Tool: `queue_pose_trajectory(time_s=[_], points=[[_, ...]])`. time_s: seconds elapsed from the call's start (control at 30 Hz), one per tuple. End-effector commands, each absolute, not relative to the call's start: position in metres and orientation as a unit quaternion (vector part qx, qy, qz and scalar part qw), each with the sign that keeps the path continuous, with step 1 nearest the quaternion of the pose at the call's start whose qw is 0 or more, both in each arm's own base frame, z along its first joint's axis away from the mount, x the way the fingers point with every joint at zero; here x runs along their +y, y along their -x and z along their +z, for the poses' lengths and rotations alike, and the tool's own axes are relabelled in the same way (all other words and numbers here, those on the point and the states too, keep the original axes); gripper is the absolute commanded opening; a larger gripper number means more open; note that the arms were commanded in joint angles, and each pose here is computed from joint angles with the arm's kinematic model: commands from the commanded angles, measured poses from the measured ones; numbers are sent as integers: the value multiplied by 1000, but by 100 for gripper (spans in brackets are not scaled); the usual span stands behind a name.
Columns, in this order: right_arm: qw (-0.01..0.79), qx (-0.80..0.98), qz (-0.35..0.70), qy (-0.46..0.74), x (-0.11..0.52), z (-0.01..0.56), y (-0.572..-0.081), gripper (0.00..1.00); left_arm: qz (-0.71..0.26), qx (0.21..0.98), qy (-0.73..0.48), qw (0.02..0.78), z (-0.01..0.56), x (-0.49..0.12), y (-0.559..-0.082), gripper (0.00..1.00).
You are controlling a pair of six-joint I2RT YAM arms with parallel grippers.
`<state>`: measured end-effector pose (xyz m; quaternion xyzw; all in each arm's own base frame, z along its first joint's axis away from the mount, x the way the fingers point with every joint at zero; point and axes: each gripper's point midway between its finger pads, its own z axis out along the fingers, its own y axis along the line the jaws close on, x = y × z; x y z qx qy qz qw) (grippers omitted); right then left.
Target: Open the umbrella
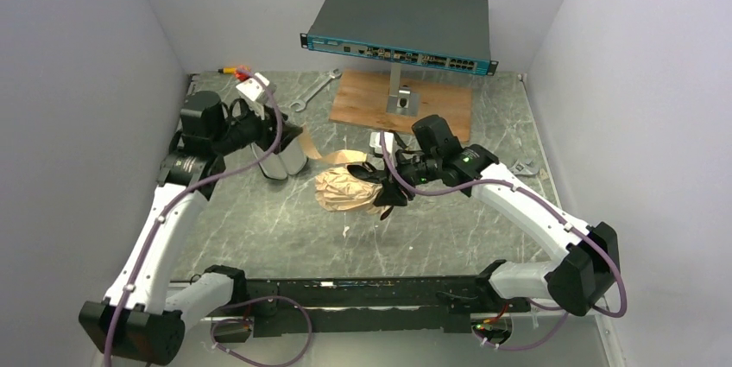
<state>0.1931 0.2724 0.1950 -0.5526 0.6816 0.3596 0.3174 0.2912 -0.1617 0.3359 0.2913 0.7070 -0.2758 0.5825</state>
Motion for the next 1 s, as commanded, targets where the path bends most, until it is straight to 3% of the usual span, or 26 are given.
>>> queue_pose_trajectory(time_s=[0.0,0.1,0.17,0.27,0.5,0.97], points=[[348,638,404,556,289,235,-190,0,-227,738,-301,559,320,-144,-298,78],[340,648,412,543,290,232,-189,0,-237,634,-428,599,337,-161,-262,99],[331,659,421,528,292,229,-189,0,-226,533,-523,625,337,-175,-230,100],[320,680,425,504,295,224,-194,0,-182,474,-592,626,330,-189,-209,100],[316,698,434,475,303,227,-201,0,-237,485,-647,538,312,-232,-185,100],[328,662,446,505,312,248,-189,0,-140,497,-705,486,239,-271,-208,100]])
